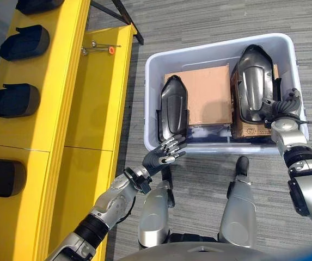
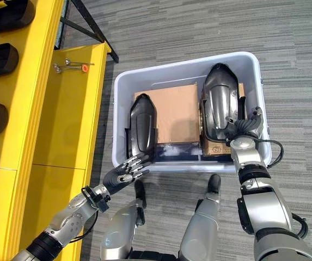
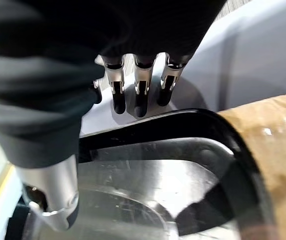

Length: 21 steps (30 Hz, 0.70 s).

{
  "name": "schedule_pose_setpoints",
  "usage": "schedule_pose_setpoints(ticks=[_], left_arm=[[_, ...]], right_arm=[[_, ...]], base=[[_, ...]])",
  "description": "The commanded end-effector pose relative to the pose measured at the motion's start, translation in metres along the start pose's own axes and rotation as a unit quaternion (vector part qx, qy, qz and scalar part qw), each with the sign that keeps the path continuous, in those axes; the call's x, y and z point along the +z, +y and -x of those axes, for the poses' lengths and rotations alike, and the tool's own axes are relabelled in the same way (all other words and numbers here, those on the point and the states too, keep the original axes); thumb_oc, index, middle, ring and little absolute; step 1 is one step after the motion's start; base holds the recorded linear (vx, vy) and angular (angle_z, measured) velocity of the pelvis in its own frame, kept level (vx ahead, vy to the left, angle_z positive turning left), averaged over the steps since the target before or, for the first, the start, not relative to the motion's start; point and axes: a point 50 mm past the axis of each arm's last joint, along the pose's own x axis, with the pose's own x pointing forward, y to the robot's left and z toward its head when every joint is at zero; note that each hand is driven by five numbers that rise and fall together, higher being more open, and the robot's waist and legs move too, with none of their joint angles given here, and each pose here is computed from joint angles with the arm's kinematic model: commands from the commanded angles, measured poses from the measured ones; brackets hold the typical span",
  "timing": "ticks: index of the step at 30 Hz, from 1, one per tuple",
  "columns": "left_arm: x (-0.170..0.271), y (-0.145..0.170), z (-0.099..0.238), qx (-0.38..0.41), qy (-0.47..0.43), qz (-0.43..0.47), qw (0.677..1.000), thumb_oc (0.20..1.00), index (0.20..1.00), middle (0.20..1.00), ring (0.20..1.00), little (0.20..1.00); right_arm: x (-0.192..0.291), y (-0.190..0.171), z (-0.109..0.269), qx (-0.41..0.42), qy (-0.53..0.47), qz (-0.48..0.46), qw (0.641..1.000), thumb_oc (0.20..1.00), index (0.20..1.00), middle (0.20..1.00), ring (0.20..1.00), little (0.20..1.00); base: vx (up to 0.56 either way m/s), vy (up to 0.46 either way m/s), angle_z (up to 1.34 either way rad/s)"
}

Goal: Move parts from the plastic box to the shelf.

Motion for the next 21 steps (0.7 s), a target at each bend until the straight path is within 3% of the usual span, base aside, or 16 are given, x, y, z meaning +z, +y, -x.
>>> schedule_pose_setpoints(ticks=[1,15,21], left_arm=[[0.01,-0.019,-0.005,-0.046,-0.039,-0.001,0.998,1.0,1.0,1.0,1.0,1.0],[0.017,-0.017,-0.005,-0.049,-0.03,-0.015,0.998,1.0,1.0,1.0,1.0,1.0],[0.022,-0.019,-0.006,-0.053,-0.022,-0.023,0.998,1.0,1.0,1.0,1.0,1.0]], right_arm=[[0.025,-0.011,-0.009,-0.017,-0.016,-0.01,1.0,1.0,1.0,1.0,1.0,1.0],[-0.001,-0.02,-0.016,0.029,0.046,0.188,0.981,1.0,1.0,1.0,1.0,1.0],[-0.015,-0.033,-0.018,0.007,0.108,0.211,0.972,1.0,1.0,1.0,1.0,1.0]], base=[[0.01,-0.013,-0.05],[0.0,-0.014,0.02],[0.01,-0.039,0.1]])
